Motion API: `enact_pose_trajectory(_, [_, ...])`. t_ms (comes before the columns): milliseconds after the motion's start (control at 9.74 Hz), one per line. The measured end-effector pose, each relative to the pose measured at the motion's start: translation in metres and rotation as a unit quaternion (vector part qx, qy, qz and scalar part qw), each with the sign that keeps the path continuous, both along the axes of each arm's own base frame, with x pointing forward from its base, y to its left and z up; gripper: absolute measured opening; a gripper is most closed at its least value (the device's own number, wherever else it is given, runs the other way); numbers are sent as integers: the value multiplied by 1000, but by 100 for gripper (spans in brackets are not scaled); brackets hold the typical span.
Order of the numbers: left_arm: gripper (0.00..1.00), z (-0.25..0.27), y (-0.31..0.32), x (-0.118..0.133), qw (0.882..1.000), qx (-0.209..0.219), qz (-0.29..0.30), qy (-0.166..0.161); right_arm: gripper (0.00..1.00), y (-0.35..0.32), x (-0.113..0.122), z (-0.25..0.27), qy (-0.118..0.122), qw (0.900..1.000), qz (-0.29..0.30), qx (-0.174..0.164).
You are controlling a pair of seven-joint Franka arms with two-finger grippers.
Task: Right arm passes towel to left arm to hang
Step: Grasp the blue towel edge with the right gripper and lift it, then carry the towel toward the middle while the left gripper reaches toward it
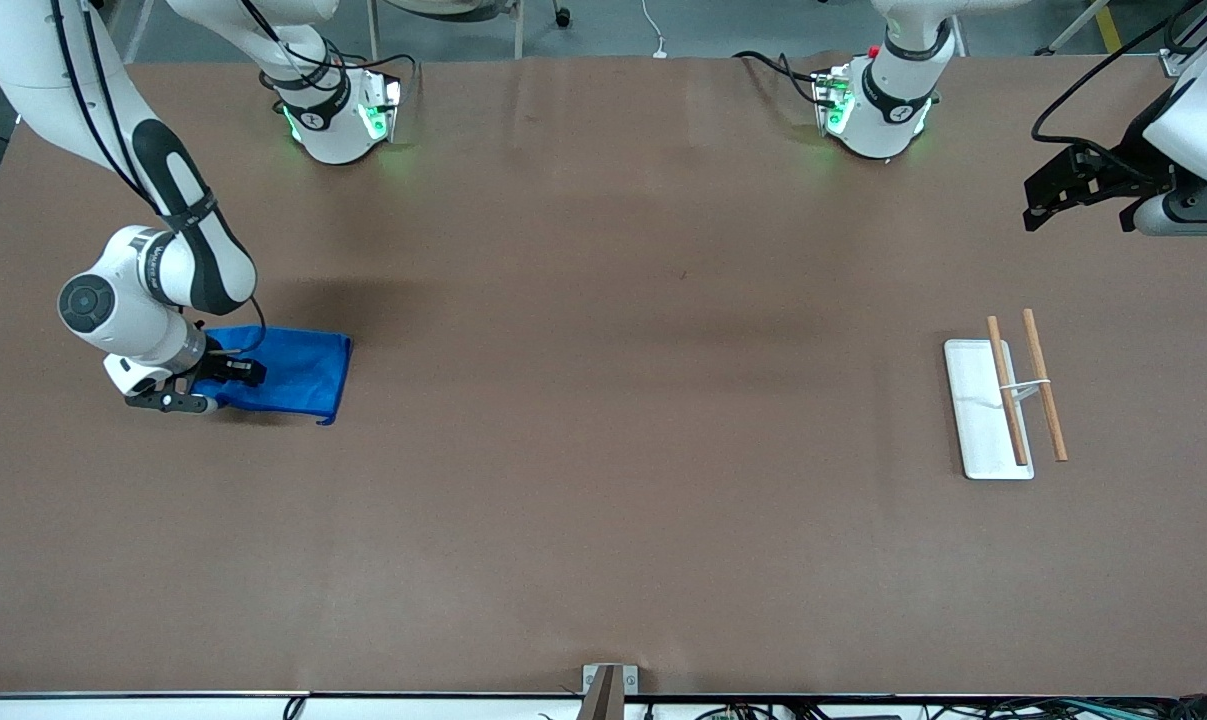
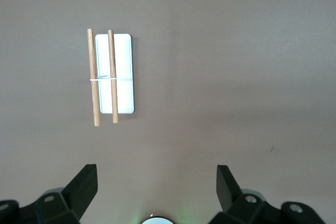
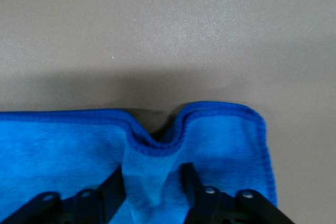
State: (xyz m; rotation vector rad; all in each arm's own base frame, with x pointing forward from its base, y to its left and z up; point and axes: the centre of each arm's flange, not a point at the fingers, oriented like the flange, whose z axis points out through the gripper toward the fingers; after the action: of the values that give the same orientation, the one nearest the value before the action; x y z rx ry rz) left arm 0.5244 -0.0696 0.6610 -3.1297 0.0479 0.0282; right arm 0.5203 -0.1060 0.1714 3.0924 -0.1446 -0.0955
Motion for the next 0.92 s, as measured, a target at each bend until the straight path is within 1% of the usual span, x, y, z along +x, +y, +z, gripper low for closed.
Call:
enact_pose_trajectory(103, [100,0,0,0,1000,0,0,0,25,1,-1,0,5,1000,1,1])
enact_pose_trajectory(205, [100,0,0,0,1000,0,0,0,12,4,-1,1,15,1000,2,4])
enact_pose_trajectory(308, [100,0,0,0,1000,0,0,0,12,7,-1,6,32,999,4,9])
enact_pose_trajectory(411, [100,0,0,0,1000,0,0,0,12,13,3,24,47,999,7,17])
enact_pose_trajectory(514, [100,0,0,0,1000,0,0,0,12,21,12,55,57,998,6,31])
enact_pose_trajectory(719, [100,0,0,0,1000,0,0,0,12,50,30,136,65,994,0,84])
enact_pose_trajectory(822, [100,-1,0,0,1000,0,0,1,12,70,38,171,69,990,-2,123])
enact_pose_trajectory(924, [100,-4,0,2,1000,0,-2,4,12,94,48,202,70,984,1,166])
